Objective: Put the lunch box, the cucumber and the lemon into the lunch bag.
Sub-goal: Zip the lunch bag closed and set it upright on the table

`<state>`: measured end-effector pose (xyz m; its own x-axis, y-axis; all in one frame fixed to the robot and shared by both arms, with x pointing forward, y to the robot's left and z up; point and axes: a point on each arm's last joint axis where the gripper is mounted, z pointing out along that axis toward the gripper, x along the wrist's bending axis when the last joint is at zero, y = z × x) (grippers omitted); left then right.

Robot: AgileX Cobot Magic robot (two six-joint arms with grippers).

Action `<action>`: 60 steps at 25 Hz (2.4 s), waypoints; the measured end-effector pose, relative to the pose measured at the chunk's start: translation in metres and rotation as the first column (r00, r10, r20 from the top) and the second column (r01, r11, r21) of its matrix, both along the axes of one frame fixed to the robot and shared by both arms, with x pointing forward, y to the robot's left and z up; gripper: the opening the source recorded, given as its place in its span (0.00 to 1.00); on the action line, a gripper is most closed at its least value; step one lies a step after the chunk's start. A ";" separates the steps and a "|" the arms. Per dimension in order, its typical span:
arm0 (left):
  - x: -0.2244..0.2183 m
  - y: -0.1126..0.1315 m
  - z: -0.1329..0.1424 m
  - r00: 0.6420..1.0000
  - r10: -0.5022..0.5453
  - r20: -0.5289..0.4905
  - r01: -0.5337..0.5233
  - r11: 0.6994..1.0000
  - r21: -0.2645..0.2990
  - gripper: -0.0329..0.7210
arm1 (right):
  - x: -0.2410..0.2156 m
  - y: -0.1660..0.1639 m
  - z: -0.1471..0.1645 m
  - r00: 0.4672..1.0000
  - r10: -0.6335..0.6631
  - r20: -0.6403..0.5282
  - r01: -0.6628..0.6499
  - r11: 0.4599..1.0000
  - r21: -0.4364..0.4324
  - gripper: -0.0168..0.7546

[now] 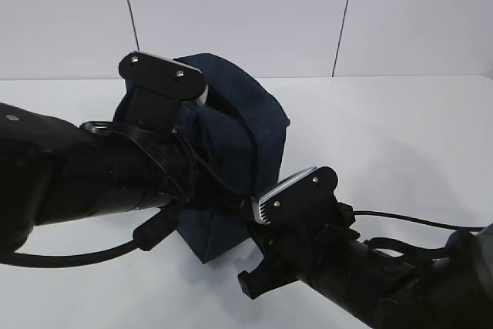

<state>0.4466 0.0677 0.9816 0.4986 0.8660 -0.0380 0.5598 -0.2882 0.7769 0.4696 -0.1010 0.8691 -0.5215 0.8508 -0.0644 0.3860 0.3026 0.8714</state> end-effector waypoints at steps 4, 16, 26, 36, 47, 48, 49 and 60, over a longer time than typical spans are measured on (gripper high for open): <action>0.000 0.000 0.000 1.000 0.000 0.000 0.000 1.000 0.000 0.03 | 0.000 0.000 0.000 1.000 0.000 0.000 0.000 1.000 0.000 0.32; 0.000 0.000 0.000 1.000 0.000 0.000 0.000 1.000 0.000 0.03 | 0.000 0.000 0.000 1.000 0.006 -0.001 -0.006 1.000 -0.002 0.03; 0.000 0.000 0.000 1.000 0.000 0.000 0.000 1.000 0.000 0.03 | -0.001 0.000 -0.001 1.000 0.015 -0.005 -0.015 1.000 -0.017 0.03; 0.000 0.000 0.000 1.000 0.000 0.000 0.000 1.000 0.000 0.03 | -0.003 0.001 -0.001 0.998 0.051 -0.022 -0.052 0.998 -0.042 0.03; 0.000 0.000 0.000 1.000 0.000 0.000 0.000 1.000 0.000 0.03 | -0.014 -0.007 0.009 0.997 0.059 -0.053 -0.061 0.997 -0.052 0.03; 0.000 0.000 0.000 1.000 0.000 0.000 0.000 1.000 0.000 0.03 | -0.015 -0.008 0.010 0.996 0.061 -0.059 -0.064 0.996 -0.054 0.03; 0.000 0.000 0.000 1.000 0.001 0.001 -0.001 1.000 0.001 0.03 | -0.015 -0.008 0.011 0.996 0.062 -0.060 -0.065 0.996 -0.053 0.03; 0.002 0.003 0.000 1.000 0.026 0.015 -0.027 1.000 0.016 0.03 | -0.021 -0.009 0.027 0.991 0.091 -0.100 -0.097 0.994 -0.056 0.03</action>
